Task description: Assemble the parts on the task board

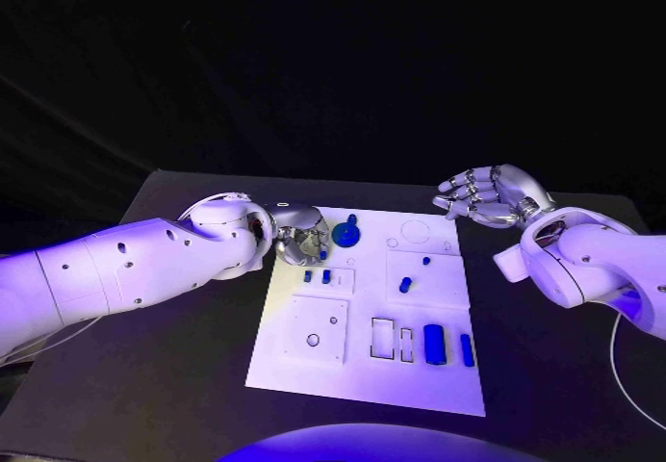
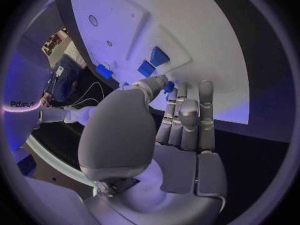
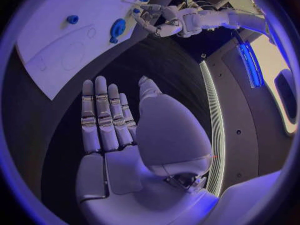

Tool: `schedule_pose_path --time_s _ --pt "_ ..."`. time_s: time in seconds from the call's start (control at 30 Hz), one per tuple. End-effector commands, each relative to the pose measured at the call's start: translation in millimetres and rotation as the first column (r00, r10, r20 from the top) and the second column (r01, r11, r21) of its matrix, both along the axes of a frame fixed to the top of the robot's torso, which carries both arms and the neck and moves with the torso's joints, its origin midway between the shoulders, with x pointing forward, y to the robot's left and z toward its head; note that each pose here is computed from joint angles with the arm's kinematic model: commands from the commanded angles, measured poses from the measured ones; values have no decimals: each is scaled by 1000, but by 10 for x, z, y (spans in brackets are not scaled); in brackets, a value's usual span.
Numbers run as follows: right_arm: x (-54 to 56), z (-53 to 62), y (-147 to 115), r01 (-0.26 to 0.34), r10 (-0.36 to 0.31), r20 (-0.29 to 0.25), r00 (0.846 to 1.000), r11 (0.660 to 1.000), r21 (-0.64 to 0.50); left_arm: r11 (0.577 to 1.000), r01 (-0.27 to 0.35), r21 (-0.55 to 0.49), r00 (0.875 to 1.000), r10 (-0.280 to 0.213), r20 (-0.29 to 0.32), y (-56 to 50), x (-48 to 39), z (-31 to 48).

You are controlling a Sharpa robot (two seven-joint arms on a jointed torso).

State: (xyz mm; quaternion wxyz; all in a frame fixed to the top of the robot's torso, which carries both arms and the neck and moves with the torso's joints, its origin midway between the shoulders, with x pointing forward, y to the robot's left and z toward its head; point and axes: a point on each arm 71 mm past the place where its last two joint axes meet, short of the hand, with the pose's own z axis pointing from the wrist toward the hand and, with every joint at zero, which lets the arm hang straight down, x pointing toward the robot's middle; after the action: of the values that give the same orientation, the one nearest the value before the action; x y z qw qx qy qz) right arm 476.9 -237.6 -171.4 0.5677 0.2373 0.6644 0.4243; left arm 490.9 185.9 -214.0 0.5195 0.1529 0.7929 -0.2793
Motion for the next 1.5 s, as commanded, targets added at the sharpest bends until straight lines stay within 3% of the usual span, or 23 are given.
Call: schedule_pose_path --time_s 0.03,0.83,1.07,1.33,1.5 --pt "-3 -2 5 -6 6 3 1000 1000 -2 1000 2 -3 1000 -2 5 -5 -1 5" --pt "1 1 -10 1 -1 12 1000 1000 -3 1000 -15 -3 1000 15 9 27 20 3" --pt "1 -20 -7 -35 35 -4 999 999 -40 999 -34 -11 999 34 24 75 49 8" --pt "-18 -56 -72 -102 99 -28 995 981 -164 992 -95 -87 995 98 31 244 86 86" --pt "-71 -85 -55 -189 190 -31 981 918 -350 957 -183 -223 983 177 -48 420 89 165"
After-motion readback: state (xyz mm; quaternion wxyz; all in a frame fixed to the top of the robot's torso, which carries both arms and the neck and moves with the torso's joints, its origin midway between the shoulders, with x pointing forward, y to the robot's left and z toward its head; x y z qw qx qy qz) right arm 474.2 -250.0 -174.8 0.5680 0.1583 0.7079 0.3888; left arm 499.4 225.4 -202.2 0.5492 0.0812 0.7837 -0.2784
